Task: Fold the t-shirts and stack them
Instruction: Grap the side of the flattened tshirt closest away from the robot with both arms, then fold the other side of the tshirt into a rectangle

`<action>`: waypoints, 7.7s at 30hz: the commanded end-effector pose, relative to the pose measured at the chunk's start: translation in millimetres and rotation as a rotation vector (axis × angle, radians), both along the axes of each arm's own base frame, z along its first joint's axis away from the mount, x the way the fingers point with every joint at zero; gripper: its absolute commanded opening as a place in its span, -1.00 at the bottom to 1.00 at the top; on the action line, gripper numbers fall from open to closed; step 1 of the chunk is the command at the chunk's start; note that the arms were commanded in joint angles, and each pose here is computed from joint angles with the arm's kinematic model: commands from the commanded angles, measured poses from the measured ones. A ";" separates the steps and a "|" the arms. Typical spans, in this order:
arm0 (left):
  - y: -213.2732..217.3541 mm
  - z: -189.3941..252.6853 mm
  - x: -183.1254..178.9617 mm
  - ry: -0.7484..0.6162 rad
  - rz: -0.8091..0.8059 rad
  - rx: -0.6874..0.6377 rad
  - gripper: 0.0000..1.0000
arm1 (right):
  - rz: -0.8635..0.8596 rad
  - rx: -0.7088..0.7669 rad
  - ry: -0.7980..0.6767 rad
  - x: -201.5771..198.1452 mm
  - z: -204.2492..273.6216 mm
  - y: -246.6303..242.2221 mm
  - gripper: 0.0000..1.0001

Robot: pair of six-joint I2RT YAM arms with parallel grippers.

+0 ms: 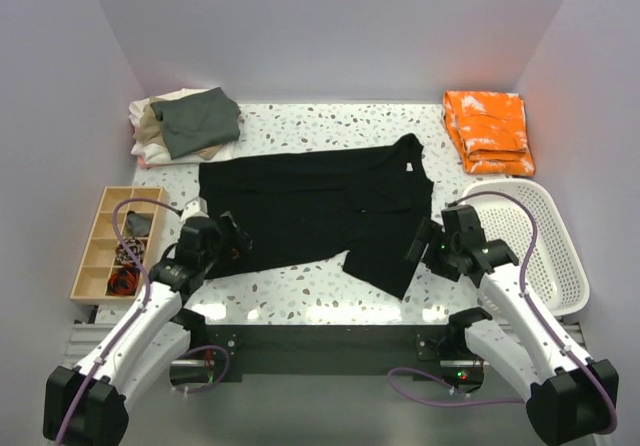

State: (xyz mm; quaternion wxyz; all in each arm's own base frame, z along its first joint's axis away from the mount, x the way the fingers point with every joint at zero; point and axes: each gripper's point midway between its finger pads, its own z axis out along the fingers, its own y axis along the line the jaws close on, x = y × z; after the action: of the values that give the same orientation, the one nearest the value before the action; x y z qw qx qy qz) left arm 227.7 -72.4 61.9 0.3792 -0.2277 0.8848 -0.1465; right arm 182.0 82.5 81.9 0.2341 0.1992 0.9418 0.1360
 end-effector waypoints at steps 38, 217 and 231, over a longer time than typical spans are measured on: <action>54.8 -58.0 -45.4 0.266 0.420 0.116 1.00 | -0.067 -0.030 0.170 -36.7 -66.1 -6.8 0.70; 30.7 29.6 123.6 -0.055 -0.049 0.002 1.00 | 0.400 -0.002 -0.233 293.2 55.5 138.2 0.24; 45.9 28.4 120.1 -0.054 0.005 0.068 1.00 | 0.474 0.049 -0.076 205.7 -5.9 123.6 0.22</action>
State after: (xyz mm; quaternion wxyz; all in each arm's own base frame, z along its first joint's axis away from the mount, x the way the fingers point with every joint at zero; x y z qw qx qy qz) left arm 337.6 -30.4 72.2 0.3728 -0.2211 0.8932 -0.1199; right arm 398.8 199.2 88.6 0.2398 -0.0062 0.9501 0.1993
